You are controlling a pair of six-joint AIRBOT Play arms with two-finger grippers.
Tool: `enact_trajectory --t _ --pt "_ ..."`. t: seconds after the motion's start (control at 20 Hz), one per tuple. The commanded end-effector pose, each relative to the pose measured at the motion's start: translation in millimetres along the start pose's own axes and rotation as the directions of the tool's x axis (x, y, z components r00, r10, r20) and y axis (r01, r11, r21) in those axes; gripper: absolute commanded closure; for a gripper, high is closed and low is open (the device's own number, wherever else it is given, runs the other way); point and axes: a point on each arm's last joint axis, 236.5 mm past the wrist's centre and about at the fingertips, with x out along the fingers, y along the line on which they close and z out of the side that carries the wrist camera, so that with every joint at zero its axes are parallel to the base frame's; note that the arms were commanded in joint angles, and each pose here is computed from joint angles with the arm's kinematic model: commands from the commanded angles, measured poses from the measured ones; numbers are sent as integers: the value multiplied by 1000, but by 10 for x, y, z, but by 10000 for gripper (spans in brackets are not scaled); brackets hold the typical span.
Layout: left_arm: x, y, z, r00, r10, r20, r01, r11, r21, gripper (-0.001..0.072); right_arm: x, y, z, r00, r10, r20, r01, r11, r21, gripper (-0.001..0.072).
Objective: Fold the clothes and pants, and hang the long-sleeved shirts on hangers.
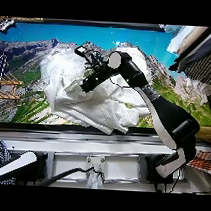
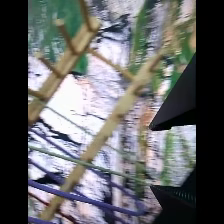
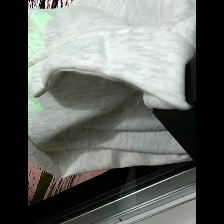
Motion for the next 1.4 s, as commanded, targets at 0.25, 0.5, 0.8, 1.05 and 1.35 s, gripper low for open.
enact_trajectory --t 0.25,0.5,0.8,1.05,1.35 --pt "792 -77 99 1000 -6 15 6 999 46 364 2 -13 -4 1000 -6 -2 6 1000 -9 687" --pt "1021 -89 234 997 -1 76 -3 998 64 364 3 31 -28 1000 13 -12 -13 1000 -5 687" --pt "1243 -96 301 994 -2 105 -5 998 65 434 1 66 -46 999 27 -20 -27 1000 -1 687" --pt "1426 -107 278 996 -1 92 -6 997 74 434 -5 166 -11 998 69 -6 -69 998 12 686" --pt "1461 0 268 996 39 86 -49 991 121 561 -5 165 -9 998 69 -5 -68 997 22 686"
